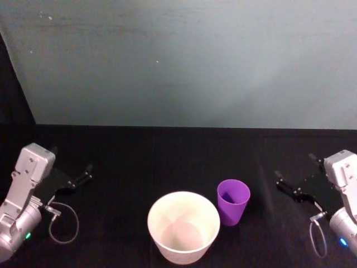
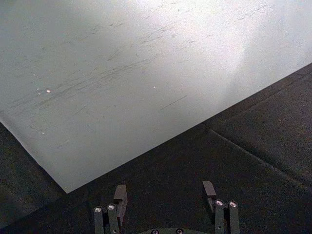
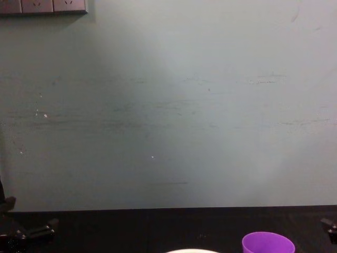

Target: Pick up the cup and pour the mung beans from the cup into the bowl.

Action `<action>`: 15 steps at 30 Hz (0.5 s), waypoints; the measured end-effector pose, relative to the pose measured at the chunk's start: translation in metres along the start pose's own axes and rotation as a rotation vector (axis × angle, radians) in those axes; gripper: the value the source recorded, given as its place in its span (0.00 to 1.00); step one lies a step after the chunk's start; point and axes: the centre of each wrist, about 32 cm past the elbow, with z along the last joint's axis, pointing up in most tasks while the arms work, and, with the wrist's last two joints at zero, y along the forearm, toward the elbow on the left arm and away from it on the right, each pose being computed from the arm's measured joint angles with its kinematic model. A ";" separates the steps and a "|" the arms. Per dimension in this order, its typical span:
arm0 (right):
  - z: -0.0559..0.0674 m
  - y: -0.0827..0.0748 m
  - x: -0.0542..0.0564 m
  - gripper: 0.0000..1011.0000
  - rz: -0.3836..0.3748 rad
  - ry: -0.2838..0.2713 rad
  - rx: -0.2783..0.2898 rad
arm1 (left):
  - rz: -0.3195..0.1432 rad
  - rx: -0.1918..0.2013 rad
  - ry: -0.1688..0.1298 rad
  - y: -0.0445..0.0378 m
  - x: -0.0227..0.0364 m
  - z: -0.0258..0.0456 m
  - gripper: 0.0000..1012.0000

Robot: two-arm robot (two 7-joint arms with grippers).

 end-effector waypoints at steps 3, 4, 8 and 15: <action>0.000 0.000 0.000 0.99 0.000 0.000 0.000 | 0.000 0.000 0.000 0.0000 0.0000 0.0000 0.99; 0.000 0.000 0.000 0.99 0.000 0.000 0.000 | 0.000 0.000 0.000 0.0000 0.0000 0.0000 0.99; 0.000 0.000 0.000 0.99 0.000 0.000 0.000 | 0.000 0.000 0.000 0.0000 0.0000 0.0000 0.99; 0.000 0.000 0.000 0.99 0.000 0.000 0.000 | 0.000 0.000 0.000 0.0000 0.0000 0.0000 0.99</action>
